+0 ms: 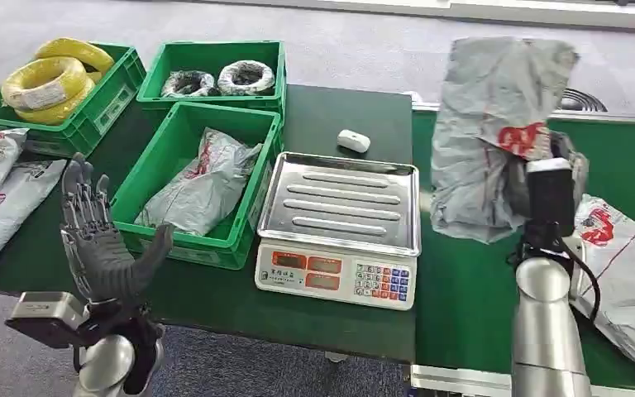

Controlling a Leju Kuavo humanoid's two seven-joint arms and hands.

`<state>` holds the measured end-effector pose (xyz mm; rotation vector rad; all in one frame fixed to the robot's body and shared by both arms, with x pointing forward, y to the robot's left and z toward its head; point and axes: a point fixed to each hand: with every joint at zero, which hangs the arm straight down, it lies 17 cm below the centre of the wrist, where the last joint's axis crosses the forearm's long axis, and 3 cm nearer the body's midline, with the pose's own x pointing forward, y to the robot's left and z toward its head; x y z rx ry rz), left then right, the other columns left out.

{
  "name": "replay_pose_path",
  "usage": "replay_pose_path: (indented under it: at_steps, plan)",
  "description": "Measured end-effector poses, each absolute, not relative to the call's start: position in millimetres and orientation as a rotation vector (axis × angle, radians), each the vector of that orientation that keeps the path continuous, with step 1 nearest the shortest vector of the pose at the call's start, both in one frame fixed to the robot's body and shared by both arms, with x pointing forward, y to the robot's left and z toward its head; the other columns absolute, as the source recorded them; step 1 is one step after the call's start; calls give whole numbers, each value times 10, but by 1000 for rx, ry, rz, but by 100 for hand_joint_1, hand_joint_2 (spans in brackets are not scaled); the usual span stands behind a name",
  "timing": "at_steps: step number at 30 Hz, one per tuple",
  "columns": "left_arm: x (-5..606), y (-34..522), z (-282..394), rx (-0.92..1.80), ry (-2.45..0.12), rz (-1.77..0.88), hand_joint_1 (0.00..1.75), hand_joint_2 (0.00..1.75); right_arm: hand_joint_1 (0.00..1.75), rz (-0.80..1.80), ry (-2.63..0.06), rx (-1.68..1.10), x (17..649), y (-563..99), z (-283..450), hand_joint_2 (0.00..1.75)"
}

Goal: Moved the parcel from conveyor to table for the left to box.

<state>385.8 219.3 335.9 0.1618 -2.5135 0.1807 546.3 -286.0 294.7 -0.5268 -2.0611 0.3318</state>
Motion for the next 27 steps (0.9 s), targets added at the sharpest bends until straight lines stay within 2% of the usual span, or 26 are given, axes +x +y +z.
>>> replay_pose_path:
  at_steps: [3, 7, 13, 15, 16, 17, 25, 26, 27]
  plan:
    - [3956, 2271, 3470, 175, -2533, 188, 0, 175, 175, 431, -2053, -477, 5658, -2514, 2971, 175]
    - [4003, 2329, 3480, 193, -2533, 189, 0, 175, 175, 479, -2031, -454, 5770, -2368, 2913, 175]
    - [4335, 2359, 3499, 155, -2478, 179, 0, 175, 175, 752, -1855, -241, 5902, -1675, 2392, 175]
    - [4496, 2338, 3491, 142, -2456, 156, 0, 175, 175, 841, -1821, -110, 5826, -1327, 2195, 175]
    - [4569, 2316, 3467, 137, -2444, 143, 0, 175, 159, 884, -1800, -51, 5765, -1175, 2083, 175]
    - [4629, 2296, 3446, 139, -2434, 128, 0, 175, 154, 915, -1783, -16, 5718, -1059, 1998, 175]
    - [4939, 2202, 3220, 165, -2337, 46, 0, 175, 155, 1025, -1622, 94, 5474, -815, 1365, 175]
    - [4956, 2199, 3206, 165, -2331, 43, 0, 175, 103, 1030, -1612, 97, 5462, -816, 1327, 175]
    - [4969, 2197, 3196, 166, -2328, 41, 0, 175, 0, 1033, -1604, 97, 5454, -816, 1300, 175]
